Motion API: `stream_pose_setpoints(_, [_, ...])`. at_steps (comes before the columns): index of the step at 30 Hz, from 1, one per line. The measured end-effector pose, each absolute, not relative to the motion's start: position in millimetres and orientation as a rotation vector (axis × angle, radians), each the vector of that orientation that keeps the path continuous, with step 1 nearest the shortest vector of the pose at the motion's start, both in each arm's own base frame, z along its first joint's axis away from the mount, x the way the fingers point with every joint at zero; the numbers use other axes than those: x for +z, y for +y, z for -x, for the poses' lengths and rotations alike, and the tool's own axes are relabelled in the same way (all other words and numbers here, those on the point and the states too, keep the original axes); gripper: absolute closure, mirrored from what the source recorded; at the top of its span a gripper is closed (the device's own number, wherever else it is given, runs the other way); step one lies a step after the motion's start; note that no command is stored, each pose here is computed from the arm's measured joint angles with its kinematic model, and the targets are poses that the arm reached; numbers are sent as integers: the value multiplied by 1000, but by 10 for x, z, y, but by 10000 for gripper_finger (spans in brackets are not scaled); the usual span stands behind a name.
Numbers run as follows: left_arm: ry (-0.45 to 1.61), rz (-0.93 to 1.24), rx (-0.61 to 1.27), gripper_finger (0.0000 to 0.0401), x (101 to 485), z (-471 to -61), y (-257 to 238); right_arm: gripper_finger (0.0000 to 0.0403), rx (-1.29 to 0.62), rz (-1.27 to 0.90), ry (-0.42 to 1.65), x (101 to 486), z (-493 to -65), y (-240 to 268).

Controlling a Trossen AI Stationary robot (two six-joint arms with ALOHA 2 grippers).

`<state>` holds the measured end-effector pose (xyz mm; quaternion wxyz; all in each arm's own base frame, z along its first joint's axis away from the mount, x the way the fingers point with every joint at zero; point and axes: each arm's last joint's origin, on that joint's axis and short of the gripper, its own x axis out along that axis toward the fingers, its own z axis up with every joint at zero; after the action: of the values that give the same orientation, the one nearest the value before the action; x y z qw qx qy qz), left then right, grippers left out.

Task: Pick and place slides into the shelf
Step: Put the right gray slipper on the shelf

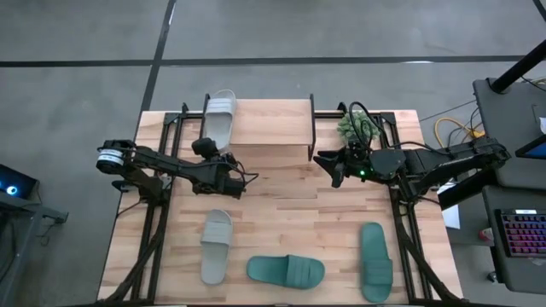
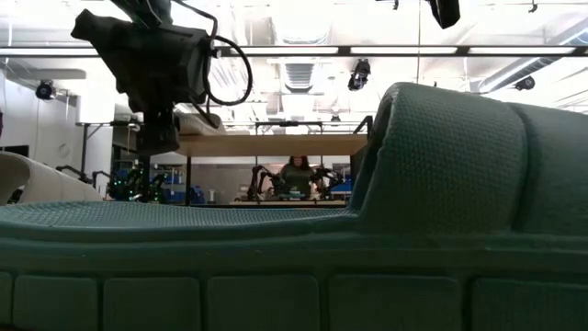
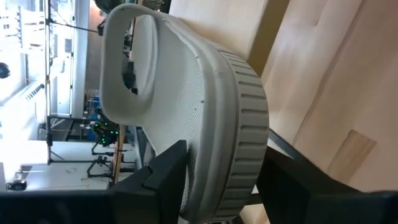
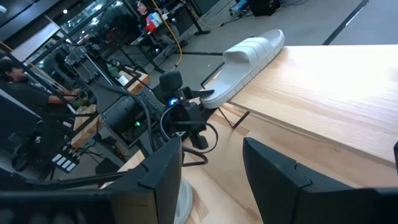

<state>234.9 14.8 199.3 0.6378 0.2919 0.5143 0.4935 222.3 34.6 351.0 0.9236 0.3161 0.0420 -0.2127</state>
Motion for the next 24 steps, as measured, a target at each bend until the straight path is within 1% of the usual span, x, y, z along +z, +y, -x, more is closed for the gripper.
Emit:
stream_pose_setpoints(7, [1174, -668, 1129, 238, 2044, -2365, 147, 241, -436, -644, 87, 3510, -2223, 346])
stream_pose_setpoints(15, [1163, -584, 1133, 238, 2050, -2376, 139, 241, -436, -643, 88, 3510, -2223, 346])
stream_pose_setpoints(24, [1169, -566, 1120, 238, 2077, -2391, 131, 241, -436, -639, 89, 3510, -2223, 346])
